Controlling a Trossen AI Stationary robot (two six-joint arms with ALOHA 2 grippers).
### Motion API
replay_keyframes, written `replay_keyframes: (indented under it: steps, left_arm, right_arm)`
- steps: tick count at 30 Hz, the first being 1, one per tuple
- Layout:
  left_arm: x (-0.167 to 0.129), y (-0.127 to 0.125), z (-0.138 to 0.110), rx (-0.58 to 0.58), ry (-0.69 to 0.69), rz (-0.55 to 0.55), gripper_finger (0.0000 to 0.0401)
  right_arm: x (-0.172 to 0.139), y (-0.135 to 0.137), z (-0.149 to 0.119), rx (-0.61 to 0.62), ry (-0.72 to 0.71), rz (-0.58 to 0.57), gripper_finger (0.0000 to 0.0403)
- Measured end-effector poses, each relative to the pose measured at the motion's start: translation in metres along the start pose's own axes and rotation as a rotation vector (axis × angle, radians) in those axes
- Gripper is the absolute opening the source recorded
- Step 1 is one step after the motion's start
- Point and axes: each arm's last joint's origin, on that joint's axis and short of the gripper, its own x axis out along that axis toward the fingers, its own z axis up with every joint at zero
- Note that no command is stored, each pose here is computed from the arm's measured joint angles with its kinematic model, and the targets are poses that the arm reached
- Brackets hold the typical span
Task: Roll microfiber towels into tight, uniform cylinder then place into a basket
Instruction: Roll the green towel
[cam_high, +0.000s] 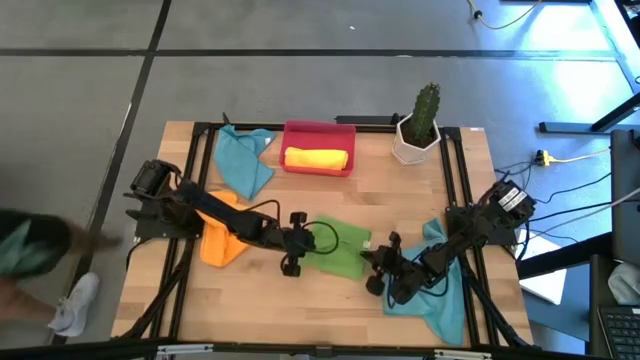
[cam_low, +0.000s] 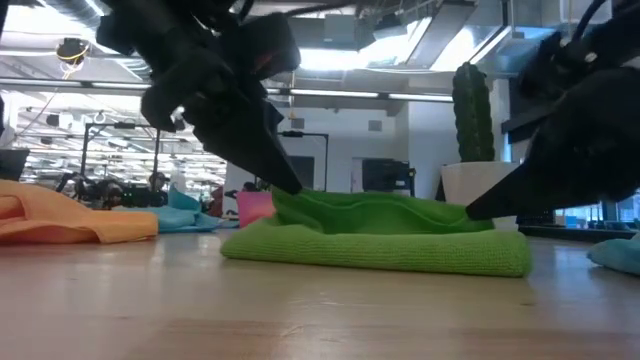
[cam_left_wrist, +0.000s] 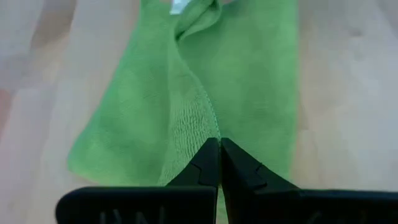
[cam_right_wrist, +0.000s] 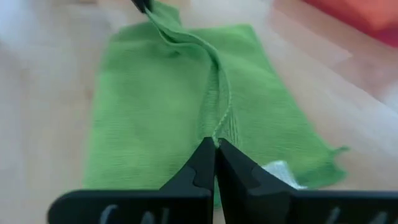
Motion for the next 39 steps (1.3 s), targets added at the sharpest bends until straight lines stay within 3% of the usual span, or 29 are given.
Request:
replay_keyframes:
  steps: [8, 12, 20, 27, 32, 39]
  left_arm:
    - [0.001, 0.007, 0.010, 0.018, -0.089, 0.014, 0.0000]
    - [0.004, 0.020, 0.012, 0.026, -0.099, 0.092, 0.0000]
    - [0.026, 0.059, 0.001, -0.037, -0.032, 0.199, 0.0000]
    - [0.049, 0.072, -0.017, -0.079, 0.046, 0.226, 0.0008]
    - [0.044, 0.073, -0.013, -0.072, 0.030, 0.241, 0.0048]
    - [0.014, 0.076, 0.009, -0.073, -0.074, 0.421, 0.0115]
  right_arm:
    - [-0.002, 0.006, 0.008, -0.090, -0.094, -0.069, 0.0010]
    - [-0.002, 0.000, 0.007, -0.143, -0.133, -0.160, 0.0010]
    - [0.003, -0.029, -0.004, -0.070, 0.004, -0.293, 0.0010]
    - [0.004, -0.034, -0.009, -0.043, 0.023, -0.291, 0.0015]
    - [0.007, -0.038, -0.007, -0.056, 0.027, -0.314, 0.0055]
    - [0.003, -0.046, -0.003, -0.115, 0.059, -0.359, 0.0151]
